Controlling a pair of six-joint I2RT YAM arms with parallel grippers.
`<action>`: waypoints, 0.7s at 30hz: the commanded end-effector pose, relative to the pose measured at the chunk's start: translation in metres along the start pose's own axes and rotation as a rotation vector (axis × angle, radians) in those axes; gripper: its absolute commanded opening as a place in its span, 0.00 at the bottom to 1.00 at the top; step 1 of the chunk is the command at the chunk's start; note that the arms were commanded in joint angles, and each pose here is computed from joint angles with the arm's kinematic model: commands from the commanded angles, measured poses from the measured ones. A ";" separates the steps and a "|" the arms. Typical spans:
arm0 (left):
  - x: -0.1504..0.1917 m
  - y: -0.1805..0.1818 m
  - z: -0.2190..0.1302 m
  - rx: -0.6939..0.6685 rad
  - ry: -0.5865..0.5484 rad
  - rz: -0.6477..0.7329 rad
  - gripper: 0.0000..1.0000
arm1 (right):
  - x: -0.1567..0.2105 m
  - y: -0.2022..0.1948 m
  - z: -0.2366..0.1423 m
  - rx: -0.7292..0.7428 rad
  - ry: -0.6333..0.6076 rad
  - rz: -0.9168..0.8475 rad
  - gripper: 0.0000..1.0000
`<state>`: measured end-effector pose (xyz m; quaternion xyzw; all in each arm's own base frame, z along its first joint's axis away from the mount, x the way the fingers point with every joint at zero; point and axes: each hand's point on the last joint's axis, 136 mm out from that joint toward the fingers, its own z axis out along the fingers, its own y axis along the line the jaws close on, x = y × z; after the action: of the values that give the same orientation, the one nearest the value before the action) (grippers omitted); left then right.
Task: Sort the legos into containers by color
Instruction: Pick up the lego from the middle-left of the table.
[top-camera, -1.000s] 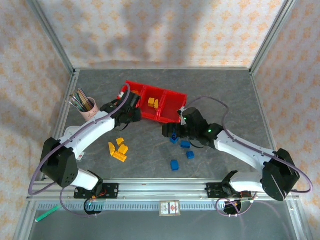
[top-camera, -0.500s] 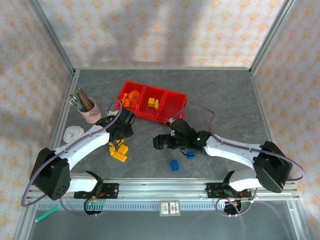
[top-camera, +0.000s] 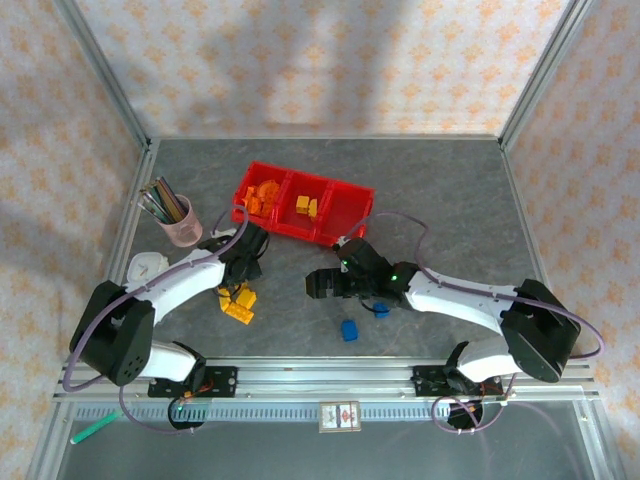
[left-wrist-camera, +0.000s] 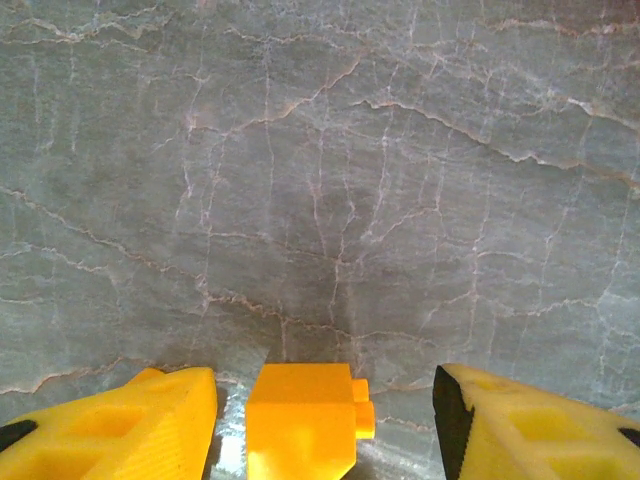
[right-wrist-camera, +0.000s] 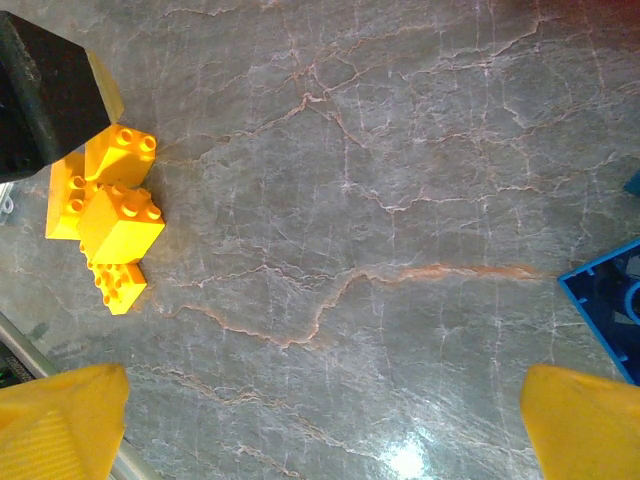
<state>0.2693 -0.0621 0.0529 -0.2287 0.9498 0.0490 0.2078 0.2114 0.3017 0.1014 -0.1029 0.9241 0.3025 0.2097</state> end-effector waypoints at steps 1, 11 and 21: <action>-0.003 -0.001 0.010 0.002 -0.012 -0.022 0.62 | -0.005 -0.001 0.001 0.017 -0.026 0.000 1.00; 0.006 0.000 0.026 -0.017 0.023 -0.013 0.60 | -0.005 -0.003 0.002 0.032 -0.024 -0.003 1.00; 0.019 -0.005 0.033 0.025 0.070 0.006 0.49 | -0.005 -0.005 0.004 0.042 -0.022 -0.005 1.00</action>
<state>0.2708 -0.0687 0.0199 -0.2290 0.9555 0.0344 0.1829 0.2137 0.2996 0.0947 -0.0997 0.9283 0.2904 0.2099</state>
